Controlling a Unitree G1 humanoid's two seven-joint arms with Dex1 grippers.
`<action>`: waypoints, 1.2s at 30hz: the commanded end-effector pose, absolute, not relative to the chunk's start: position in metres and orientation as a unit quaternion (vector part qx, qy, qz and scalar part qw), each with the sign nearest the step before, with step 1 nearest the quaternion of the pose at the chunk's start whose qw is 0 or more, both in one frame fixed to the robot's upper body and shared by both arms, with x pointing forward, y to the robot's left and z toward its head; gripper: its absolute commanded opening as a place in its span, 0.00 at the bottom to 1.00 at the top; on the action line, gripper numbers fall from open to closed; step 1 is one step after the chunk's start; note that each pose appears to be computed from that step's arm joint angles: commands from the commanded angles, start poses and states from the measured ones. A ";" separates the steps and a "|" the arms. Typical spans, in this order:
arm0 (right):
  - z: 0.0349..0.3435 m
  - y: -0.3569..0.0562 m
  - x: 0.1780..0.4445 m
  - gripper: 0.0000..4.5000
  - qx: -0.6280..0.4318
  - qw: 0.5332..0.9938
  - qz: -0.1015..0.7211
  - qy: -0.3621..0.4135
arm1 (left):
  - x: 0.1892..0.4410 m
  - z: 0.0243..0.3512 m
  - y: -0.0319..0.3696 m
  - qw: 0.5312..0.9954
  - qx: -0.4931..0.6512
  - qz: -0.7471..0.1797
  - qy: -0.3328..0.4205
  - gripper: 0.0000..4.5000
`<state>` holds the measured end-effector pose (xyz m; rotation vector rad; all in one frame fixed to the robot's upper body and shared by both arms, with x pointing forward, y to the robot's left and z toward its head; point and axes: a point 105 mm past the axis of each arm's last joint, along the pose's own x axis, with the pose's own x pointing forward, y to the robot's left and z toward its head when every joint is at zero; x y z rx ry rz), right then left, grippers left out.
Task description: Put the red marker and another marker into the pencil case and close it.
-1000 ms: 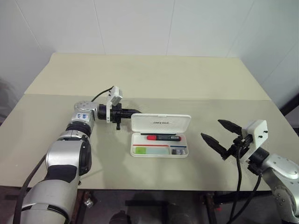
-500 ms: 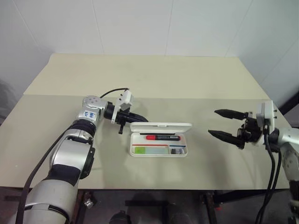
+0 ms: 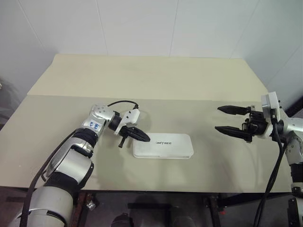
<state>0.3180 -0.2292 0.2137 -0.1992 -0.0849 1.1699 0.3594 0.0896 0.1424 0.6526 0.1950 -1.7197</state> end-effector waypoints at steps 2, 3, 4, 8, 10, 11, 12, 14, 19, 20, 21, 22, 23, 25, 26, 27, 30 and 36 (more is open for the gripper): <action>0.225 -0.224 0.307 1.00 -0.096 0.808 0.578 -0.064 | 0.344 0.129 0.093 0.534 0.303 -0.781 0.113 0.01; 0.224 -0.224 0.306 1.00 -0.097 0.803 0.584 -0.062 | 0.344 0.128 0.092 0.531 0.306 -0.782 0.114 0.01; 0.225 -0.224 0.306 1.00 -0.093 0.802 0.586 -0.062 | 0.344 0.127 0.091 0.527 0.312 -0.782 0.116 0.01; 0.229 -0.224 0.311 1.00 -0.103 0.798 0.590 -0.068 | 0.344 0.125 0.091 0.514 0.332 -0.782 0.123 0.01; 0.233 -0.223 0.314 1.00 -0.108 0.797 0.590 -0.076 | 0.344 0.123 0.091 0.505 0.343 -0.782 0.128 0.01; 0.235 -0.222 0.315 1.00 -0.109 0.796 0.590 -0.078 | 0.344 0.121 0.091 0.499 0.350 -0.782 0.130 0.01; 0.236 -0.221 0.316 1.00 -0.109 0.795 0.591 -0.081 | 0.344 0.121 0.091 0.495 0.354 -0.783 0.131 0.01; 0.236 -0.219 0.317 1.00 -0.108 0.793 0.594 -0.083 | 0.344 0.121 0.089 0.493 0.357 -0.783 0.130 0.01; 0.237 -0.217 0.317 1.00 -0.095 0.789 0.601 -0.087 | 0.347 0.127 0.087 0.508 0.348 -0.780 0.115 0.01; 0.238 -0.216 0.317 1.00 -0.089 0.789 0.601 -0.090 | 0.348 0.130 0.086 0.512 0.345 -0.779 0.105 0.01; 0.239 -0.216 0.318 1.00 -0.084 0.790 0.600 -0.094 | 0.349 0.134 0.084 0.518 0.343 -0.779 0.088 0.01; 0.240 -0.216 0.318 1.00 -0.078 0.791 0.599 -0.098 | 0.351 0.139 0.084 0.530 0.335 -0.775 0.074 0.01; 0.242 -0.215 0.319 1.00 -0.072 0.792 0.598 -0.100 | 0.353 0.144 0.083 0.542 0.327 -0.771 0.062 0.01; 0.242 -0.215 0.319 1.00 -0.070 0.792 0.597 -0.101 | 0.357 0.152 0.085 0.564 0.325 -0.758 0.036 0.01; 0.241 -0.214 0.319 1.00 -0.071 0.793 0.596 -0.101 | 0.358 0.155 0.087 0.571 0.326 -0.754 0.021 0.01; 0.241 -0.214 0.319 1.00 -0.071 0.794 0.596 -0.101 | 0.359 0.160 0.088 0.578 0.324 -0.749 0.000 0.01; 0.239 -0.214 0.319 1.00 -0.069 0.796 0.593 -0.101 | 0.365 0.186 0.088 0.629 0.282 -0.720 -0.082 0.01; 0.236 -0.217 0.317 1.00 -0.063 0.799 0.590 -0.094 | 0.369 0.216 0.106 0.690 0.231 -0.668 -0.155 0.01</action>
